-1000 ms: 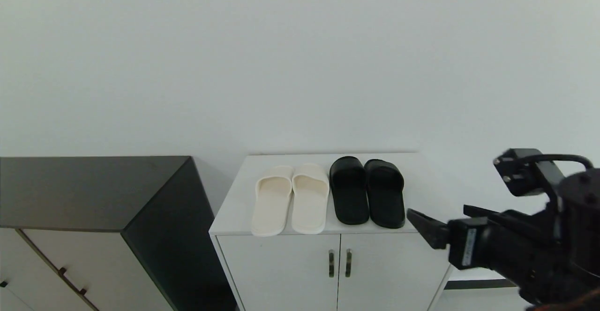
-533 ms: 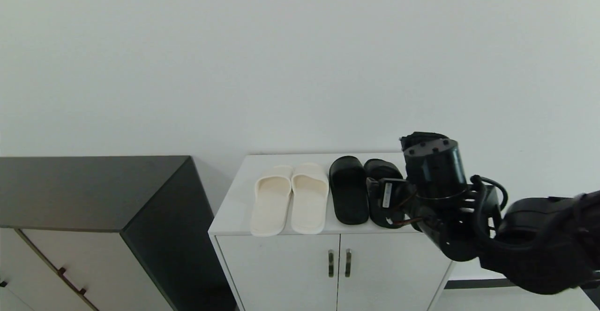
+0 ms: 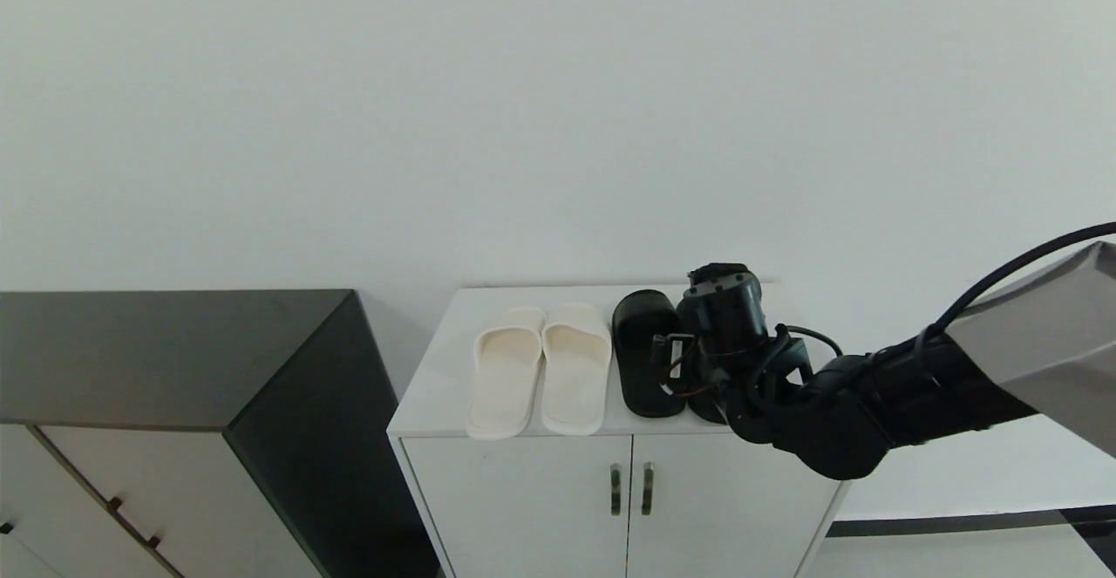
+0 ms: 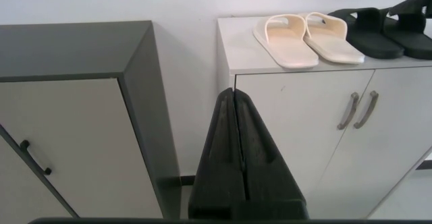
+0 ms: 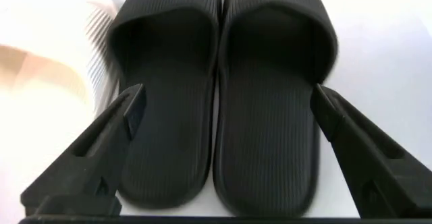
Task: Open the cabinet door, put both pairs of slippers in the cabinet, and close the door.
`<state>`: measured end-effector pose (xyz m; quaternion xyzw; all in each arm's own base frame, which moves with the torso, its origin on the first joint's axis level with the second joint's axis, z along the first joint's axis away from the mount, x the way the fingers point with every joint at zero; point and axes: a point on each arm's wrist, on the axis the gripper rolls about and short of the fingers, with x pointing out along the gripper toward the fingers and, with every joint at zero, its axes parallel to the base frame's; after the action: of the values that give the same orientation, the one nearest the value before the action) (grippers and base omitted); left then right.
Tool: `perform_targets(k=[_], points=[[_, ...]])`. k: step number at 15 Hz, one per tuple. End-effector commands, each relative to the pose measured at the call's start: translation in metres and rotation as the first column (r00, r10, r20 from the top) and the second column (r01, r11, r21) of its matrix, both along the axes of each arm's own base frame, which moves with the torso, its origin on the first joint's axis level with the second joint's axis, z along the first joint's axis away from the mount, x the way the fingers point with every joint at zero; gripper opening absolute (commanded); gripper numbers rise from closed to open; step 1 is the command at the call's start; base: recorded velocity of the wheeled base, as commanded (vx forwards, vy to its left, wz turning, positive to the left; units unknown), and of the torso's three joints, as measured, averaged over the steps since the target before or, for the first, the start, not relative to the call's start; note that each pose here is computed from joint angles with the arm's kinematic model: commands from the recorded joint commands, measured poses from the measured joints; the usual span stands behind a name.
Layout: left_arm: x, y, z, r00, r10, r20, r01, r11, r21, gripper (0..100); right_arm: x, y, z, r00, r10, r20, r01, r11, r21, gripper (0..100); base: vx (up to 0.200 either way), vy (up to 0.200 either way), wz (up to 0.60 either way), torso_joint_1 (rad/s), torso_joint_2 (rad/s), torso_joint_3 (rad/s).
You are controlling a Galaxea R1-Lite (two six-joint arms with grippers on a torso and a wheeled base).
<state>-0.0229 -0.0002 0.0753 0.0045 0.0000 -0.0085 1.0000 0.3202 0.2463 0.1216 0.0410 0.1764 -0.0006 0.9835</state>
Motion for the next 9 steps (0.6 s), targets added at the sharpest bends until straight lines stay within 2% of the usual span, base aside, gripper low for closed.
perform_targets(k=[1,9], points=[[0.000,0.000,0.000,1.000,0.000,-0.002,0.000,1.000,0.000,0,0.021,0.003,-0.021,1.000,-0.013,-0.016,0.012,1.000,-0.026,100,0.000,0.000,0.00,0.000,0.00,0.000],[0.000,0.000,0.000,1.000,0.000,-0.002,0.000,1.000,-0.001,0,0.075,0.008,-0.036,0.998,-0.041,0.048,0.044,0.997,-0.069,100,0.000,0.000,0.00,0.000,0.00,0.000]])
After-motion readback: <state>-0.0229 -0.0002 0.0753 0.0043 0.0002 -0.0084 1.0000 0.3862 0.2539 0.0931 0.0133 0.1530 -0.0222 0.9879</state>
